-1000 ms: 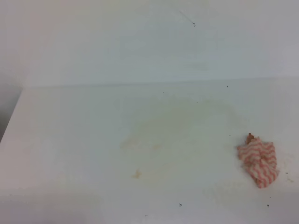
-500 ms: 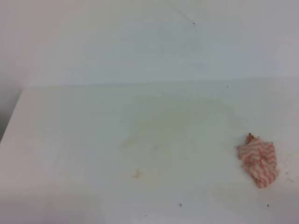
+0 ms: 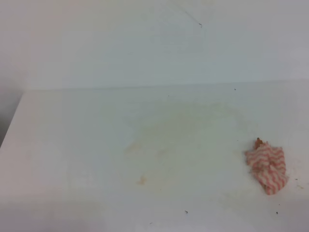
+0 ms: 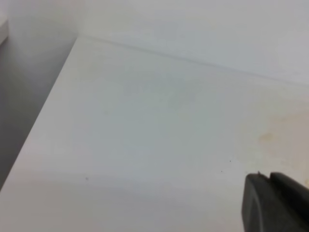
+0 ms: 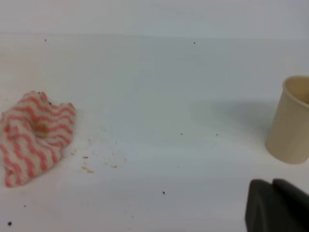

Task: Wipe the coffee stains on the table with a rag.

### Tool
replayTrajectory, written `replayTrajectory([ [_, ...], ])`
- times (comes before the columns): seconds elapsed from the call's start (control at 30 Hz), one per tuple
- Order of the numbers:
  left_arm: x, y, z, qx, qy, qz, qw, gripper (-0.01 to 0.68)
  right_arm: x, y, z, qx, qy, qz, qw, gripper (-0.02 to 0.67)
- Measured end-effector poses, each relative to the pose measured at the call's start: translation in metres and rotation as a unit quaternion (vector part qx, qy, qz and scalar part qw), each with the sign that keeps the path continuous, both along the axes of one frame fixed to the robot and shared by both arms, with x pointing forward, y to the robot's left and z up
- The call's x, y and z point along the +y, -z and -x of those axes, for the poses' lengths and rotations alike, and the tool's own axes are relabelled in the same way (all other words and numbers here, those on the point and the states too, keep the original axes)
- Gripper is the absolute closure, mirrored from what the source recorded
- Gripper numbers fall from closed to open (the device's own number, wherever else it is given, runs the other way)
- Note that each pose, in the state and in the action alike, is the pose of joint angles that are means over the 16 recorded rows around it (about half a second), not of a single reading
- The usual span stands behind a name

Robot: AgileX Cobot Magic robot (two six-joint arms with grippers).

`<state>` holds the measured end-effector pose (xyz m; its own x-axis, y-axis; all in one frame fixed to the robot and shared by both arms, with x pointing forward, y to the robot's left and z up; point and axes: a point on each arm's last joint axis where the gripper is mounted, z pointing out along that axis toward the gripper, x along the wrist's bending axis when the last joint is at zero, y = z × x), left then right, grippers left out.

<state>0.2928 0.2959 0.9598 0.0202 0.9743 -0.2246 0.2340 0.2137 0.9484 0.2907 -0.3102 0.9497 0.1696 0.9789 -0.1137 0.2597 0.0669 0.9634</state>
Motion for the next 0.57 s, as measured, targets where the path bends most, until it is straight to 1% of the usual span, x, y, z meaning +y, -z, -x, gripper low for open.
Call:
replayTrajectory([
  [0.57, 0.0000, 0.0000, 0.0000, 0.000, 0.000, 0.000, 1.000, 0.675, 0.0000, 0.0000, 0.0000, 0.000, 0.000, 0.000, 1.000, 0.652],
])
